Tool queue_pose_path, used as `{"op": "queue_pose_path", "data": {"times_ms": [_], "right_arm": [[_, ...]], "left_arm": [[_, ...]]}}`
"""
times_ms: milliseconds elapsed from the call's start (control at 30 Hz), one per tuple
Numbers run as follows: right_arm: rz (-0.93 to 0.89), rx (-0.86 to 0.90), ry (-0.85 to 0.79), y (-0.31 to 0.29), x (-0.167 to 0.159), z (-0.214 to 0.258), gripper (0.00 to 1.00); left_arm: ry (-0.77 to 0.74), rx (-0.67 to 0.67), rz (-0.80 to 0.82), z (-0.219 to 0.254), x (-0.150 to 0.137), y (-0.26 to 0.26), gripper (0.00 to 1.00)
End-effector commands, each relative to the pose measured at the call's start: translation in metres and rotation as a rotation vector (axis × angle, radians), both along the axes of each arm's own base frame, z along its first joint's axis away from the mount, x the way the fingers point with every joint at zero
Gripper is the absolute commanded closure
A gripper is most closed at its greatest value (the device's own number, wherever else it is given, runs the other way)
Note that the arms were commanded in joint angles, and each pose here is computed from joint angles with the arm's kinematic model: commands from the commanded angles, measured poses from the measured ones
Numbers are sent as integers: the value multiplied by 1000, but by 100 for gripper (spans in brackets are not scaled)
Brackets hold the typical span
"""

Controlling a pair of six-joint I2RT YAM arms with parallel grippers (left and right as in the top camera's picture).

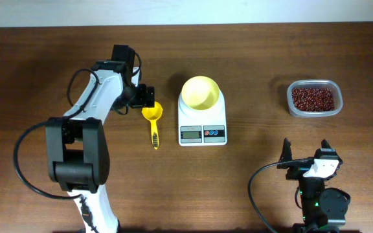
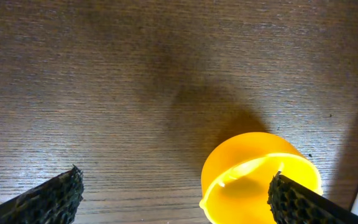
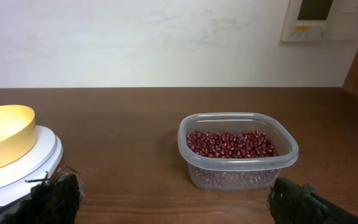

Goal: Scoop item into bowl and weigh 50g on scale
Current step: 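Move the left gripper over the yellow scoop and lower onto its handle, then close the left gripper on the scoop handle and lift it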

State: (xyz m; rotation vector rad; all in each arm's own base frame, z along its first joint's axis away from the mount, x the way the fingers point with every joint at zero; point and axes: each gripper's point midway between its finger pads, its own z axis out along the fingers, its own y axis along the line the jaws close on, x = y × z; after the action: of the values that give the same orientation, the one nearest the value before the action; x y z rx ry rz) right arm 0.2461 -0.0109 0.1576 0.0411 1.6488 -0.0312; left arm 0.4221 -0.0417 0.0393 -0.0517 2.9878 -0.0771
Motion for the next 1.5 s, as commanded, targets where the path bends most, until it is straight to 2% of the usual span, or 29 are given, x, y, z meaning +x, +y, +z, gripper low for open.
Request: {"op": "queue_pose_path", "data": {"times_ms": [0,233,633,767,867,1100,1467], "right_arm": [[-1,10,2,1,0,-2,1],[-1,10,2,1,0,-2,1],[-1,10,2,1,0,-2,1],[-1,10,2,1,0,-2,1],[-1,10,2,1,0,-2,1],[-1,10,2,1,0,-2,1],[-1,10,2,1,0,-2,1]], "left_arm": [[30,11,14,-12,-4,4,1],[101,14,13,-40,-12,4,1],[101,14,13,-40,-12,4,0],[101,14,13,-40,-12,4,13],[101,14,13,-40,-12,4,16],[100,14,13,-40,-11,3,48],[93,13,13,-40,-10,3,69]]}}
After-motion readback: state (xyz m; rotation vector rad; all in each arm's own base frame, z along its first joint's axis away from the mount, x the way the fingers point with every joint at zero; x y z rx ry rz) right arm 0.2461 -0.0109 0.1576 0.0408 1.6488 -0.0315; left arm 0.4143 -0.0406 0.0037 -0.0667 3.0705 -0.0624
